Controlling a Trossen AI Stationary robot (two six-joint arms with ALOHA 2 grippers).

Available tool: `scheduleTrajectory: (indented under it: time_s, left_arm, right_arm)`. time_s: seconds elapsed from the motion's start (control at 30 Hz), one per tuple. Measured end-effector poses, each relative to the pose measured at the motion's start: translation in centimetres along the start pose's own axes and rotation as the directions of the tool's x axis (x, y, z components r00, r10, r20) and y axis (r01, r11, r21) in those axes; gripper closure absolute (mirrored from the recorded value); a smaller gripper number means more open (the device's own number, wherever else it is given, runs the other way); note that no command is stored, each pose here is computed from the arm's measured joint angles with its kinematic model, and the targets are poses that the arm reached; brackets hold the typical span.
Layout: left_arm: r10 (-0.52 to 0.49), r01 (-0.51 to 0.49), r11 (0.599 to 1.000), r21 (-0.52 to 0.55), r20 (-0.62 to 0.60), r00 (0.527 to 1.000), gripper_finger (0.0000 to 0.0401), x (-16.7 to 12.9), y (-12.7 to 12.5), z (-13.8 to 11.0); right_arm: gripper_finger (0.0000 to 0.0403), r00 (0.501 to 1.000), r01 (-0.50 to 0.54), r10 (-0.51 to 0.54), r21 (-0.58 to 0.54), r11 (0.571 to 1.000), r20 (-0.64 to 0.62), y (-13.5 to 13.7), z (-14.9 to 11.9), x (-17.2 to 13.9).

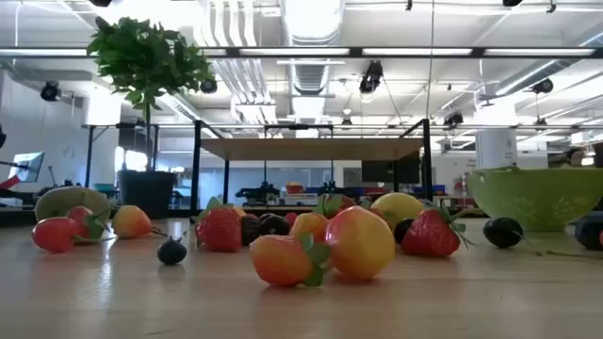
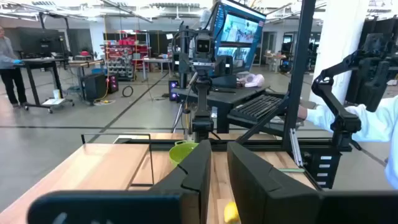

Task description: Pick & Place Fruit

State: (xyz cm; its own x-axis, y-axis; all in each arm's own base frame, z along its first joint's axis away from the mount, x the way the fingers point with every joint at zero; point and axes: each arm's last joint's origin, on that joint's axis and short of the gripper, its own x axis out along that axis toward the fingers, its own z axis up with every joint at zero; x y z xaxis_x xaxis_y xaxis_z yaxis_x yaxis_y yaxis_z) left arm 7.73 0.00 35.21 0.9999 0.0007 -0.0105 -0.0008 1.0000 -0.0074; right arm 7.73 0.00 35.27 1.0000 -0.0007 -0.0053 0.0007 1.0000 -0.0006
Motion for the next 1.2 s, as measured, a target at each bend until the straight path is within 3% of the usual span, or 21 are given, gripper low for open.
scheduleTrajectory:
  time_s: [0.23, 1.2]
  left_arm:
    - [0.0, 0.0, 1.0, 0.0, 0.0, 1.0, 0.0339, 0.0, 0.0, 0.0]
    - [-0.001, 0.001, 1.0, 0.0, 0.0, 1.0, 0.0339, -0.01, 0.0, 0.01]
  right_arm:
    - [0.0048, 1.0, 0.0, 0.0, 0.0, 1.0, 0.0, 0.0, 0.0, 0.0]
    - [0.0132, 1.0, 0.0, 0.0, 0.0, 1.0, 0.0, 0.0, -0.01, 0.0]
